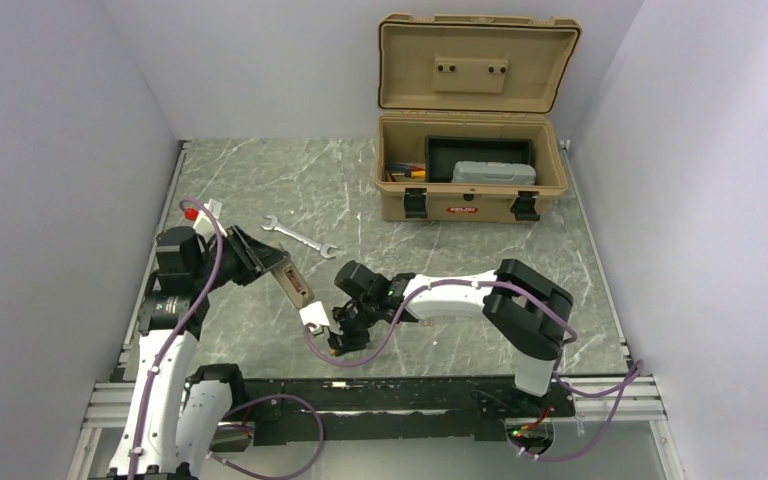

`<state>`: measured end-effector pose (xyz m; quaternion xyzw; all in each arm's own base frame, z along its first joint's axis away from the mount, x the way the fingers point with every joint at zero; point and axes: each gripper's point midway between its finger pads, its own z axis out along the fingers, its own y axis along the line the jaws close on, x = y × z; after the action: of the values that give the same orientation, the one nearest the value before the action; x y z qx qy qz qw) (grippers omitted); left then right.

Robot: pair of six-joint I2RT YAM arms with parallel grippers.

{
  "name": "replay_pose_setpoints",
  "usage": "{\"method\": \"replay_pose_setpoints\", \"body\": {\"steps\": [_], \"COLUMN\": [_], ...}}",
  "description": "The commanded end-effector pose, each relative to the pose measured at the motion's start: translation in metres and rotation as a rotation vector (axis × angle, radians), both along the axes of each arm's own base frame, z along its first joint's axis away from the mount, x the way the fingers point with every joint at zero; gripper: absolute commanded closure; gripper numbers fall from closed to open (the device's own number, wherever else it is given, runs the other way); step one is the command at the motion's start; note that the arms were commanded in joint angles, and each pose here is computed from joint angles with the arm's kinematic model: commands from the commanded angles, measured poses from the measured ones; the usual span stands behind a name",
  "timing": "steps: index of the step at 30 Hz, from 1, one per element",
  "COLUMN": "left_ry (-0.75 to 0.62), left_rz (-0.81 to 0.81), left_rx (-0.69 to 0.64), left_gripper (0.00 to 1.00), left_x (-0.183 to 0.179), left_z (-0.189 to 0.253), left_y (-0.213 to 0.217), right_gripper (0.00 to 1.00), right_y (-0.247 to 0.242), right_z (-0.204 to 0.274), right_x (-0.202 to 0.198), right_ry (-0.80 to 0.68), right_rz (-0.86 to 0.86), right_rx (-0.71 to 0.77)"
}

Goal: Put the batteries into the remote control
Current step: Pick up the battery from the center of the board.

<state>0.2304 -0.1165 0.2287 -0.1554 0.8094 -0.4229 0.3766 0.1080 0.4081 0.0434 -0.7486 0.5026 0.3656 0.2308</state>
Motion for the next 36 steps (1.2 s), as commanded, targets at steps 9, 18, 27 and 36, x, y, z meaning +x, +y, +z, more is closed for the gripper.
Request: {"method": "replay_pose_setpoints", "body": {"steps": [9,18,27,36], "left_ry": [-0.055,-0.054,-0.069,-0.219], "left_rz": [-0.018,-0.021,-0.036,-0.117], "left_rx": [0.003,-0.003,-0.011,-0.159], "left_gripper": [1.00,1.00,1.00,1.00], "left_x": [0.002,0.002,0.001,-0.005], "left_z": [0.010,0.009,0.009,0.035], "left_y": [0.001,0.000,-0.002,-0.020], "right_gripper": [0.65,0.82,1.00,1.00], "right_y": [-0.002,-0.017,-0.029,-0.059], "right_z": [-0.026,-0.037,0.009,0.145], "right_x": [-0.005,-0.009,-0.010,-0.043], "right_ry": [0.036,0.049,0.074,0.171], "right_rz": [0.027,0.000,-0.197,-0.248], "right_rx": [-0.032,-0.085,0.059,0.445]}}
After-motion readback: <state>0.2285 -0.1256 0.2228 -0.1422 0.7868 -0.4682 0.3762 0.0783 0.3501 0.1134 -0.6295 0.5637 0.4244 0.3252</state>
